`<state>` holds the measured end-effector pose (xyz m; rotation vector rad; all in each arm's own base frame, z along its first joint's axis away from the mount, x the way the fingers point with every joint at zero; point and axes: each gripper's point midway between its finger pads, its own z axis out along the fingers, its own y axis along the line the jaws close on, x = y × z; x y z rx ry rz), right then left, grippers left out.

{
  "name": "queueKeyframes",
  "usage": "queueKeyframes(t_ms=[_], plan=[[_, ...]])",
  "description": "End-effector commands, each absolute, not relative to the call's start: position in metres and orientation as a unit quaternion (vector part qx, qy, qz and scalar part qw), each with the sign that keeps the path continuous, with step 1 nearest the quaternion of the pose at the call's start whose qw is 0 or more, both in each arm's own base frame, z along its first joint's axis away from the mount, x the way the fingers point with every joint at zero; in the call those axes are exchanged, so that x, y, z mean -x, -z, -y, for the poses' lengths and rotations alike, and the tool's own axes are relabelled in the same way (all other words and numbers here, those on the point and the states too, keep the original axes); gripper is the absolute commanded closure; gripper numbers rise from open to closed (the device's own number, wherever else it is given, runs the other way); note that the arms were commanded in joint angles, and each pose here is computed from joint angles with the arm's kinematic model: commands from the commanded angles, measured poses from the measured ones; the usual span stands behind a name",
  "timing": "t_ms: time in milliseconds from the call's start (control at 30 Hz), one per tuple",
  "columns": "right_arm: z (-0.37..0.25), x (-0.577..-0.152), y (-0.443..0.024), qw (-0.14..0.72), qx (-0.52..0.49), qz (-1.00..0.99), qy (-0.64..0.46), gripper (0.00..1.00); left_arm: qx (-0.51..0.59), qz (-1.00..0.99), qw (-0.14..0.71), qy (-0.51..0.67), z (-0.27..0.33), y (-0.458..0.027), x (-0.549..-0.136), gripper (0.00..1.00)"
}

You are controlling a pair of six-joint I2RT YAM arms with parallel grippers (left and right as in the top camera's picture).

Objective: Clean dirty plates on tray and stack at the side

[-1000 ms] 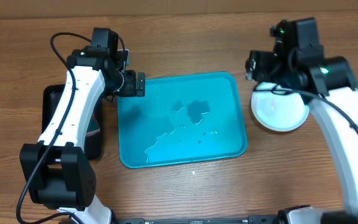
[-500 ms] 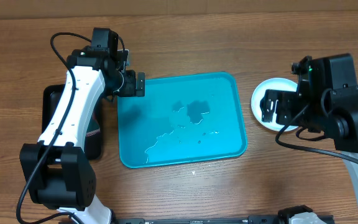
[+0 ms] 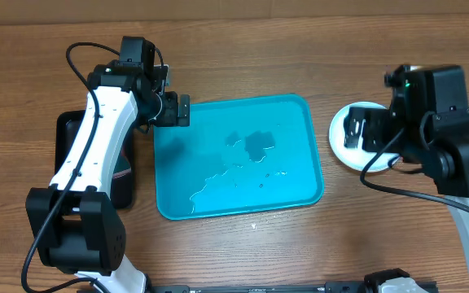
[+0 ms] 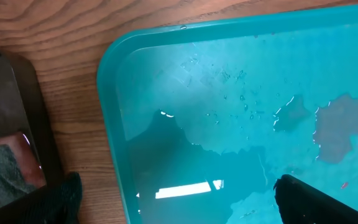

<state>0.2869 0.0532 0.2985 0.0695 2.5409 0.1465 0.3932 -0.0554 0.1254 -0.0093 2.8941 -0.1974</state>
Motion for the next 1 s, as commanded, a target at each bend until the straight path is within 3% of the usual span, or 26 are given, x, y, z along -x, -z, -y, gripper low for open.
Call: queueKeyframes(t_ms=[0, 367, 967], plan=[[-0.052, -0.291, -0.307, 0.333, 0.001, -0.942, -0.048, 0.0, 0.003, -0.988, 0.139, 0.064, 0.053, -0.138, -0.398, 0.0], [-0.058, -0.298, -0.298, 0.471, 0.01, -0.878, -0.085, 0.0, 0.003, -0.988, 0.139, 0.064, 0.053, -0.138, -0.398, 0.0], [-0.053, -0.268, -0.219, 0.667, 0.012, -0.734, -0.126, 0.0, 0.003, -0.988, 0.139, 0.064, 0.053, -0.138, -0.398, 0.0]])
